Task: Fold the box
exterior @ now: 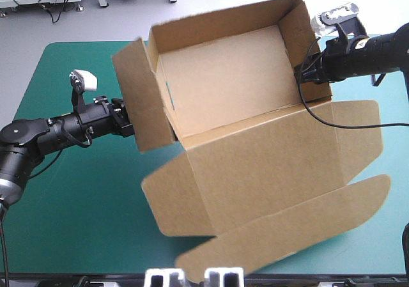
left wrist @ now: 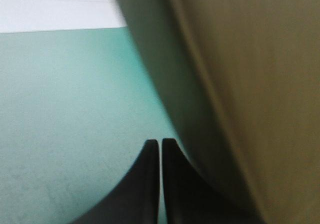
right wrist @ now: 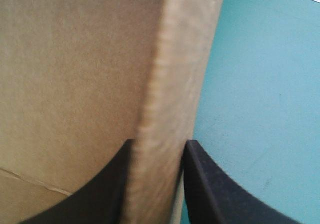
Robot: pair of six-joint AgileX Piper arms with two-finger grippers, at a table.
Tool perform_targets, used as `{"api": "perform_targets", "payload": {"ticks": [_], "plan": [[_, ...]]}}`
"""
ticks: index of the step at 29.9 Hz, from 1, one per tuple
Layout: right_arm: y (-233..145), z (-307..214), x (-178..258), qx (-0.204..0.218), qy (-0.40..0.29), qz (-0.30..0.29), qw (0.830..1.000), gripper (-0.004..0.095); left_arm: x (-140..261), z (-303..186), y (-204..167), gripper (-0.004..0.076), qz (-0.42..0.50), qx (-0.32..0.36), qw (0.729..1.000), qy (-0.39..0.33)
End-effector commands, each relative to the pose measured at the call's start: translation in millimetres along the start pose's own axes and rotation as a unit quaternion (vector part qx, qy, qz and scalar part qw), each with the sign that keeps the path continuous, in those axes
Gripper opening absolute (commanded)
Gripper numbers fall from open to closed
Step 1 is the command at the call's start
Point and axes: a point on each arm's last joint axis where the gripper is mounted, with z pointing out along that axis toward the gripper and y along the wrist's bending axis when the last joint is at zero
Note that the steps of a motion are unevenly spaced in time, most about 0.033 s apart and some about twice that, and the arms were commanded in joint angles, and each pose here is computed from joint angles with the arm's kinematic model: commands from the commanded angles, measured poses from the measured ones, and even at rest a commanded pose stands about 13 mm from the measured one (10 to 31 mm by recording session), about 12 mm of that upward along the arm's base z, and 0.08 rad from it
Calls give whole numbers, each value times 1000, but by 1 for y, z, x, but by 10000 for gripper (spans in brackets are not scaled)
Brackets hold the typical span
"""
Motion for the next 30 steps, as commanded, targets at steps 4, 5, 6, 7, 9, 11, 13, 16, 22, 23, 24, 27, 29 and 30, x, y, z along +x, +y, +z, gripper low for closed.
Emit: {"api": "perform_targets", "payload": {"ticks": [4,5,6,7,9,11,13,16,22,23,24,27,29,30], "plan": [[14,-23,-6,-8,-36,-15,999,-20,-34,-10,-30,7,38,59,996,-55],[14,-23,-6,-8,-36,-15,999,-20,-36,-10,-31,7,38,62,996,-56],[14,-23,-6,-8,-36,-15,999,-20,-37,-11,-33,7,34,66,996,-55],[14,-23,-6,-9,-36,-15,999,-20,-38,-11,-34,7,33,72,995,-53],[14,-23,-6,-9,-36,-15,999,-20,-36,-11,-37,8,28,84,995,-45],[14,-23,-6,-9,-36,-15,999,-20,-35,-11,-38,29,22,91,995,-37],[14,-22,-6,-9,-36,-15,999,-20,-34,-11,-39,72,9,97,995,-32],[14,-22,-7,-9,-37,-14,999,-20,-34,-12,-41,191,-3,109,994,-30],[13,-23,-9,-8,-51,-10,999,-20,-37,-15,-50,366,-19,160,986,-43],[13,-23,-10,-8,-53,-10,999,-20,-38,-15,-51,366,-21,165,985,-47],[14,-23,-10,-8,-55,-9,998,-20,-38,-15,-51,365,-23,168,984,-49],[14,-23,-11,-9,-62,-8,998,-20,-37,-15,-51,366,-25,168,984,-45],[13,-22,-12,-8,-68,-4,998,-20,-37,-15,-51,366,-28,166,985,-42],[13,-22,-13,-6,-72,-2,997,-20,-37,-14,-49,366,-34,158,986,-43]]}}
